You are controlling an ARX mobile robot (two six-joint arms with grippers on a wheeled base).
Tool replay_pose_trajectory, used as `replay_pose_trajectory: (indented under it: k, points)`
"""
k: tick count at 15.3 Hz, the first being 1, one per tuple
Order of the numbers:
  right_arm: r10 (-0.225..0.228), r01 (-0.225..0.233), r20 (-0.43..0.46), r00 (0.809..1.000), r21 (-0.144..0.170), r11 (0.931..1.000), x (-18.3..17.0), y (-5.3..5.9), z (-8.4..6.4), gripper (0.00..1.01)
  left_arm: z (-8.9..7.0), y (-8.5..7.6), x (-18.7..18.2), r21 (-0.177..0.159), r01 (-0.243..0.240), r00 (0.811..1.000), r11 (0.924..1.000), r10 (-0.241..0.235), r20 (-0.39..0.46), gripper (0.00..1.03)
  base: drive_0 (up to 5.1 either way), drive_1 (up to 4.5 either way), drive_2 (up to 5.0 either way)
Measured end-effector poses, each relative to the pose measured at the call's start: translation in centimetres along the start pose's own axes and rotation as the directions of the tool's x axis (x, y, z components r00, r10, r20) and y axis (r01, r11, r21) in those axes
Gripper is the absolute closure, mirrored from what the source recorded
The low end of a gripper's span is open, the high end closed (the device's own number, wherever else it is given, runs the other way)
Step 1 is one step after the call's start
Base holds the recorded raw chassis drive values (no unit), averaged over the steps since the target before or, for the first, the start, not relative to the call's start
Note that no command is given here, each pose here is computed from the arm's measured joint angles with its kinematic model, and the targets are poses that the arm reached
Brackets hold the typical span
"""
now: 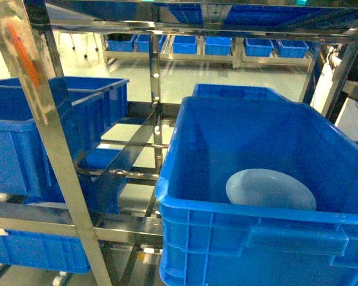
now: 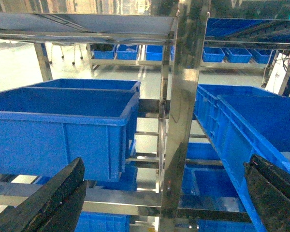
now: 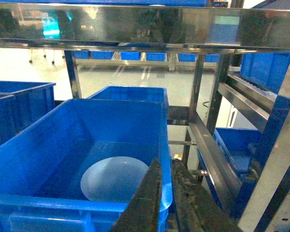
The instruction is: Place blue tray on left shelf second layer neatly
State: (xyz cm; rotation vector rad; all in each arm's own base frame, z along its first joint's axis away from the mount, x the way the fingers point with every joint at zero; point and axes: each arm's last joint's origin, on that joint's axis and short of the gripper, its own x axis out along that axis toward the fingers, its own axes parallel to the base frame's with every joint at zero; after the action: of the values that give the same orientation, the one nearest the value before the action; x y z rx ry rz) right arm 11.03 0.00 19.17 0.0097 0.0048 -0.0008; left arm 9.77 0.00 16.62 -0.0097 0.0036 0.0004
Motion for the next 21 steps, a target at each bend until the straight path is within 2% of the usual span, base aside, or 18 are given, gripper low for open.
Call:
replay_pose_trajectory:
  k: [1, 3, 4, 5, 8, 9, 10, 14, 16, 18, 20, 21]
  points:
    - [0.0, 0.0, 0.004, 1.0, -0.002, 1.0, -0.1, 0.0, -0.3, 1.0, 0.0, 0.0, 0.0, 0.0, 0.0, 1.0, 1.0, 0.0, 0.0, 0.05, 0.0, 0.0, 0.0]
    - [0.0, 0.0, -0.028, 1.0, -0.004, 1.0, -0.7, 0.0, -1.0, 0.99, 0.0, 0.0, 0.0, 0.0, 0.0, 1.0, 1.0, 0.0, 0.001, 0.05, 0.0, 0.0, 0.0]
    - [0.0, 0.0, -0.012, 1.0, -0.004, 1.0, -1.2, 0.0, -1.5, 0.99, 0.0, 0.0, 0.0, 0.0, -0.002, 1.0, 1.0, 0.002, 0.0, 0.05, 0.0, 0.0, 0.0]
    - [0.0, 0.0, 0.011, 1.0, -0.004, 1.0, -1.3, 0.0, -1.3, 0.99, 0.0, 0.0, 0.0, 0.0, 0.001, 1.0, 1.0, -0.001, 0.002, 0.05, 0.0, 0.0, 0.0]
    - [0.0, 0.0, 0.003, 1.0, -0.004, 1.0, -1.3, 0.0, -1.6, 0.99, 0.0, 0.0, 0.0, 0.0, 0.0, 1.0, 1.0, 0.0, 0.001, 0.05, 0.0, 0.0, 0.0]
    - [0.0, 0.0, 0.021, 1.0, -0.004, 1.0, -1.3, 0.0, -1.8, 0.99, 0.0, 0.0, 0.0, 0.0, 0.0, 1.0, 1.0, 0.0, 0.001, 0.05, 0.0, 0.0, 0.0]
    - [-0.003, 0.003, -0.001, 1.0, -0.004, 1.0, -1.3, 0.0, -2.5, 0.99, 0.0, 0.0, 0.0, 0.0, -0.002, 1.0, 1.0, 0.002, 0.001, 0.05, 0.0, 0.0, 0.0]
    - [0.0, 0.0, 0.008, 1.0, -0.004, 1.0, -1.3, 0.0, -2.4, 0.99, 0.0, 0.0, 0.0, 0.001, 0.0, 1.0, 1.0, 0.0, 0.0, 0.05, 0.0, 0.0, 0.0]
    - [0.0, 0.0, 0.008, 1.0, -0.004, 1.0, -1.3, 0.0, -2.4, 0.74, 0.0, 0.0, 0.0, 0.001, 0.0, 1.0, 1.0, 0.0, 0.001, 0.05, 0.0, 0.0, 0.0]
    - [0.0, 0.0, 0.008, 1.0, -0.004, 1.0, -1.3, 0.0, -2.4, 0.54, 0.0, 0.0, 0.0, 0.001, 0.0, 1.0, 1.0, 0.0, 0.001, 0.05, 0.0, 0.0, 0.0]
    - [0.0, 0.0, 0.008, 1.0, -0.004, 1.0, -1.3, 0.0, -2.4, 0.28, 0.0, 0.0, 0.0, 0.001, 0.0, 1.0, 1.0, 0.0, 0.001, 0.05, 0.0, 0.0, 0.0]
    - [0.0, 0.0, 0.008, 1.0, -0.004, 1.0, -1.3, 0.0, -2.4, 0.21, 0.0, 0.0, 0.0, 0.001, 0.0, 1.0, 1.0, 0.0, 0.001, 0.05, 0.0, 0.0, 0.0]
